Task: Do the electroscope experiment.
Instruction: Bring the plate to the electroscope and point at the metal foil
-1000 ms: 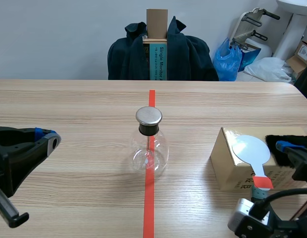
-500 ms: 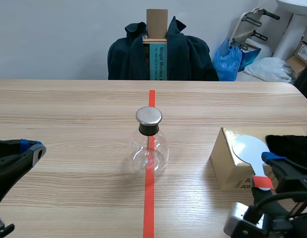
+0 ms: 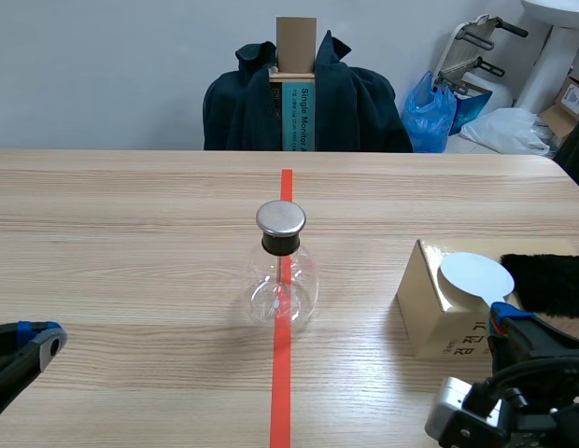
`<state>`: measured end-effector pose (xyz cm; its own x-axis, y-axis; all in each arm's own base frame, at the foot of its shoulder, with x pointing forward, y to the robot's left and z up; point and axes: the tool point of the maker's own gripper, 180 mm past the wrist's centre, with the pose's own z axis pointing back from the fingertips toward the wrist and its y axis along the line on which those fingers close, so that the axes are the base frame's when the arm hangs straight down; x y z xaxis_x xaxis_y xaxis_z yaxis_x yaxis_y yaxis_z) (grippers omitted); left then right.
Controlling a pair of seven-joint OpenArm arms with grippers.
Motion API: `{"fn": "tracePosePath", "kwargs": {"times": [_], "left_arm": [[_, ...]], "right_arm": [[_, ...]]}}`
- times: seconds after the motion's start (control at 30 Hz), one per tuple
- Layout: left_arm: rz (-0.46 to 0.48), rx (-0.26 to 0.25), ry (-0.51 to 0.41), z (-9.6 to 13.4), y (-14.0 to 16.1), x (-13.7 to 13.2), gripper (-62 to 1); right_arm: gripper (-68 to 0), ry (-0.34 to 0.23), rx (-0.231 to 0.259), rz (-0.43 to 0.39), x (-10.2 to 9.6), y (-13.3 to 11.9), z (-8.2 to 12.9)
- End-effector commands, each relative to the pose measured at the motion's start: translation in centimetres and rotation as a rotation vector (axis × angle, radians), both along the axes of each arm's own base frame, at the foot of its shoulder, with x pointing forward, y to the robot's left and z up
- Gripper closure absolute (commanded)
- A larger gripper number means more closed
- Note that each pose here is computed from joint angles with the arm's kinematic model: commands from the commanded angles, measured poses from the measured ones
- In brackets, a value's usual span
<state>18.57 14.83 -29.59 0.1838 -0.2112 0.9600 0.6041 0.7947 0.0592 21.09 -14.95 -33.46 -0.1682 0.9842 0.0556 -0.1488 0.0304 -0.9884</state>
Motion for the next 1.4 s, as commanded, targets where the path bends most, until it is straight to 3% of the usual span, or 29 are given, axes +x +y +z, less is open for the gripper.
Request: {"fn": "tracePosePath", "kwargs": {"times": [0.0,0.4,0.57,0.9,1.13,1.3,1.37], "left_arm": [[-0.024,-0.039,-0.034,0.9,-0.9,0.6,-4.0],[-0.097,-0.084,-0.010,-1.9,-3.8,2.8,-4.1],[-0.141,-0.103,-0.003,-2.9,-5.5,4.1,-4.1],[-0.240,-0.112,0.005,-4.3,-8.7,6.5,-4.1],[-0.241,-0.123,0.018,-5.3,-10.0,8.1,-4.1],[-0.239,-0.138,0.035,-6.0,-11.0,8.4,-4.1],[-0.235,-0.138,0.035,-6.1,-11.3,8.4,-4.1]], "right_arm": [[-0.8,-0.034,-0.010,0.003,0.7,-0.3,0.8],[-0.8,-0.035,-0.003,-0.011,0.8,-0.7,0.9],[-0.8,-0.080,-0.022,-0.020,1.7,-1.6,2.5],[-0.8,-0.309,-0.025,-0.026,4.7,-3.1,11.1],[-0.8,-0.482,0.104,0.017,5.9,-1.8,18.2],[-0.8,-0.606,0.164,0.030,6.3,-1.4,23.1],[-0.8,-0.626,0.179,0.048,6.3,-1.1,24.7]]}}
